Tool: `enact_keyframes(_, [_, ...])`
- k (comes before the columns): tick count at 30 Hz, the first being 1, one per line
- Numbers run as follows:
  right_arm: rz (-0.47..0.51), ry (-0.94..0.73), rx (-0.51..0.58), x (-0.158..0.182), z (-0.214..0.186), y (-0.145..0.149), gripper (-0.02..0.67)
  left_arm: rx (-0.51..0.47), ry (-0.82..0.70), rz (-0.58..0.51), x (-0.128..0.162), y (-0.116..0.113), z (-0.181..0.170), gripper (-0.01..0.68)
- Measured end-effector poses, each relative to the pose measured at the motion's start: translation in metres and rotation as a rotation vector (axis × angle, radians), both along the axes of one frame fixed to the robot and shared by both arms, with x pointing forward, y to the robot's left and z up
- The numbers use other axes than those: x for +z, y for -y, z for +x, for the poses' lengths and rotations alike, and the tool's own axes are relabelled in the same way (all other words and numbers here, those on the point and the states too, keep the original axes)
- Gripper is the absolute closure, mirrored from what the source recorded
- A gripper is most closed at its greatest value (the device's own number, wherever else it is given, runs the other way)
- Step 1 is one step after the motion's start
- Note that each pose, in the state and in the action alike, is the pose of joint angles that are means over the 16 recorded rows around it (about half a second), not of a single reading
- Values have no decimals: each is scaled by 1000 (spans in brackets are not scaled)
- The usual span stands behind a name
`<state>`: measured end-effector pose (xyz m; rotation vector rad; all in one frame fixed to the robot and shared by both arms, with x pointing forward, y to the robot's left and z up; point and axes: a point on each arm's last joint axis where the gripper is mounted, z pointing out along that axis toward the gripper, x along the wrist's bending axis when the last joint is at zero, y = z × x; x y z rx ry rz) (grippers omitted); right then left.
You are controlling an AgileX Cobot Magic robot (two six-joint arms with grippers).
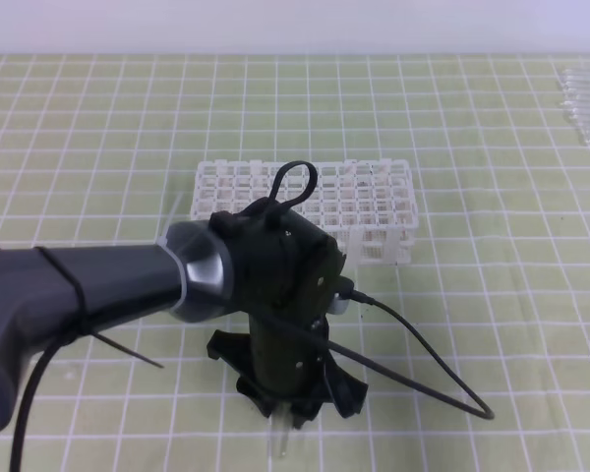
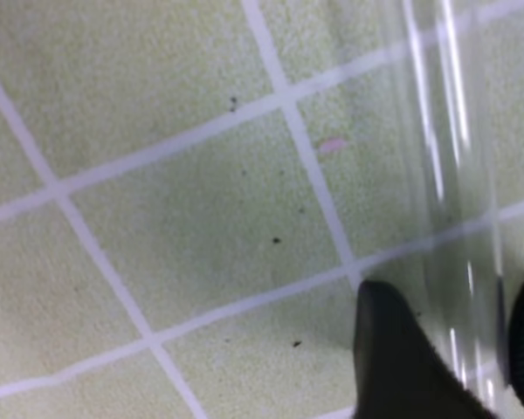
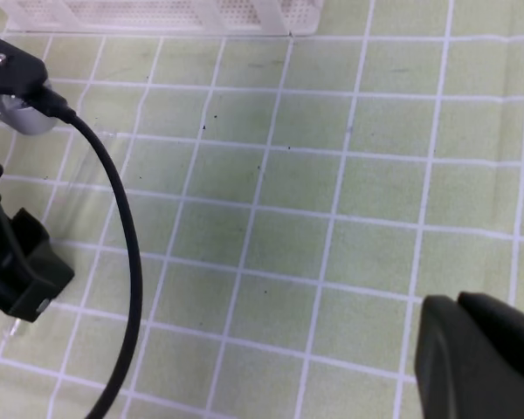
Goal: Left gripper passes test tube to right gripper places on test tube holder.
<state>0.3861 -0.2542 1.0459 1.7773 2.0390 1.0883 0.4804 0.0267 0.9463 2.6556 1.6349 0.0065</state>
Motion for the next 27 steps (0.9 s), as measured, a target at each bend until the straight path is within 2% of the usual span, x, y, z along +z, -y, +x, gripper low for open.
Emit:
enact_keyframes(10, [1, 0, 3, 0, 0, 0, 665, -83, -5, 8, 0, 0, 0, 561])
enact_keyframes(16, [5, -2, 11, 0, -1, -2, 665, -135, -1, 5, 4, -1, -1, 608])
enact_keyframes(21, [9, -5, 23, 3, -1, -3, 665, -180, 47, -34, 22, -3, -2, 649])
enact_keyframes(27, [19, 10, 42, 15, -1, -5, 665, -231, 180, -136, 61, -8, -5, 630])
